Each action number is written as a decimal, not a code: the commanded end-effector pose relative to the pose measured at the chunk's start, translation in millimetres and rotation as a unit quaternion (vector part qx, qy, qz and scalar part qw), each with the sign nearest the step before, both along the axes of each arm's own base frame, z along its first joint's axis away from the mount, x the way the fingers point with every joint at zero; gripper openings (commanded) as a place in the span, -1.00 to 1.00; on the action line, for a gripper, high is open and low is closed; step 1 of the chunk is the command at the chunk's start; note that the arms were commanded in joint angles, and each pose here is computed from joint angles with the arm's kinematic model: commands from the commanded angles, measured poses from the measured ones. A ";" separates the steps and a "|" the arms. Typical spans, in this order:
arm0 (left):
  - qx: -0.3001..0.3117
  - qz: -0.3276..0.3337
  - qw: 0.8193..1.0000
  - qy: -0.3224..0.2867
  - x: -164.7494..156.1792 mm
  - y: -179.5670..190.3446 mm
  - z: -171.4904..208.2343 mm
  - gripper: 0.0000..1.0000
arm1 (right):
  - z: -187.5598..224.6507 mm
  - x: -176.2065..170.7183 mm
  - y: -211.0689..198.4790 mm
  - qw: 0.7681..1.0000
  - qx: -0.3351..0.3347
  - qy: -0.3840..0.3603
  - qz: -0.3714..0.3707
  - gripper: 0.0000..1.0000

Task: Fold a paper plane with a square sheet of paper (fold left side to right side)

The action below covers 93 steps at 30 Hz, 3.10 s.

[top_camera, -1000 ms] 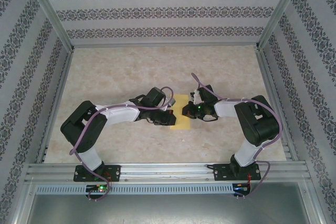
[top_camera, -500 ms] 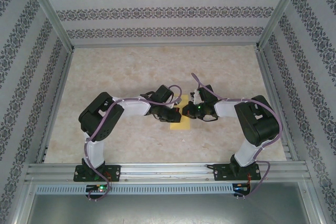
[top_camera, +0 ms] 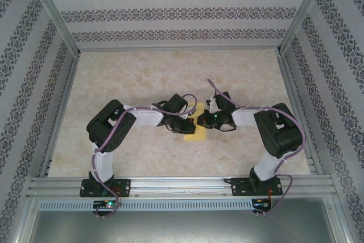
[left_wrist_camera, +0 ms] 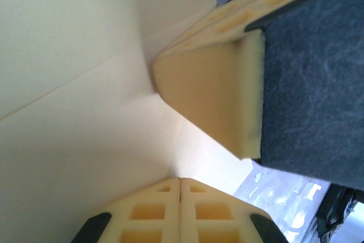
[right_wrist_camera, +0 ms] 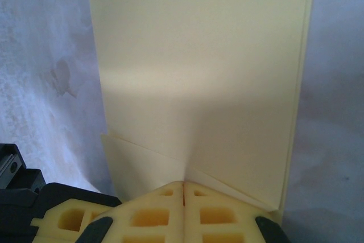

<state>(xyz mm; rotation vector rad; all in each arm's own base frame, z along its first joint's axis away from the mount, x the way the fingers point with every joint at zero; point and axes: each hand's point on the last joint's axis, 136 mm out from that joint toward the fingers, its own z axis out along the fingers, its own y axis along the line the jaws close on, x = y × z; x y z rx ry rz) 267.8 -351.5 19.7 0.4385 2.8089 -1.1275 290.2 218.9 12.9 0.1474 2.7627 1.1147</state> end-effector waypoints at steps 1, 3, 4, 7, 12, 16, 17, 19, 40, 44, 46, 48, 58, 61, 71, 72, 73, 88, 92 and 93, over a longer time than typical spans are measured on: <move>0.041 -0.009 0.999 0.023 -24.9 21.3 -14.7 -0.99 | -48.5 -30.2 -30.3 0.993 -0.093 0.069 -0.012 -1.00; 0.041 -0.011 0.999 0.024 -28.8 24.3 -12.7 -0.99 | -49.5 -30.6 -31.0 0.993 -0.094 0.070 -0.012 -1.00; 0.040 -0.014 0.999 0.025 -31.7 25.7 -12.1 -0.98 | -49.7 -30.5 -31.4 0.993 -0.094 0.070 -0.012 -1.00; 0.042 -0.018 0.999 0.025 -38.3 31.5 -11.2 -0.98 | -48.6 -29.9 -30.6 0.993 -0.092 0.069 -0.012 -1.00; 0.042 -0.021 0.999 0.016 -45.9 40.0 -3.7 -0.97 | -40.7 -26.3 -27.5 0.994 -0.085 0.062 -0.011 -1.00; 0.040 -0.020 0.999 -0.010 -41.8 42.3 11.0 -0.93 | -25.9 -18.9 -16.4 0.997 -0.064 0.045 -0.004 -1.00; 0.037 -0.019 0.999 -0.019 -39.5 42.1 16.6 -0.91 | -19.8 -16.5 -11.9 0.998 -0.055 0.039 0.000 -1.00; 0.029 -0.014 0.999 -0.038 -33.7 41.9 27.7 -0.88 | -6.1 -10.9 -2.4 0.999 -0.035 0.025 0.004 -1.00; -0.051 0.058 0.991 -0.106 47.8 34.7 51.5 -0.13 | 74.2 -8.9 -63.0 0.987 -0.021 -0.128 -0.100 0.58; -0.034 0.057 0.992 -0.104 53.5 34.2 39.7 -0.14 | 70.1 -18.1 -69.1 0.987 -0.022 -0.123 -0.105 0.62; -0.032 0.056 0.993 -0.101 54.7 33.2 35.8 -0.14 | 68.8 -21.6 -70.3 0.987 -0.022 -0.122 -0.105 0.62; -0.035 0.055 0.993 -0.095 54.4 31.3 32.0 -0.20 | 67.2 -24.5 -71.4 0.987 -0.022 -0.120 -0.106 0.60; -0.063 0.062 0.990 -0.107 54.0 28.5 39.9 -0.91 | 70.5 -25.8 -57.1 0.990 0.014 -0.114 -0.080 0.43; -0.078 0.073 0.987 -0.124 55.1 29.9 51.4 -0.99 | 73.4 -23.6 -49.5 0.990 0.028 -0.116 -0.071 0.43; -0.118 0.117 0.968 -0.186 58.1 40.9 86.3 -1.00 | 76.3 -8.6 -18.7 0.988 0.080 -0.122 -0.048 0.36; -0.118 0.118 0.968 -0.188 57.8 41.1 87.8 -1.00 | 76.1 -6.5 -15.1 0.988 0.083 -0.123 -0.045 0.34; -0.119 0.119 0.968 -0.188 58.1 41.6 88.5 -1.00 | 75.4 -4.6 -12.1 0.988 0.085 -0.123 -0.044 0.31; -0.122 0.133 0.967 -0.179 59.2 42.3 81.6 -1.00 | 70.7 25.0 22.4 0.981 0.129 -0.142 -0.032 0.12; -0.111 0.137 0.970 -0.170 59.6 43.8 70.0 -1.00 | 68.2 26.8 26.1 0.980 0.137 -0.144 -0.033 0.08; -0.107 0.138 0.970 -0.168 59.3 44.3 66.1 -1.00 | 66.5 26.7 26.3 0.980 0.137 -0.143 -0.033 0.06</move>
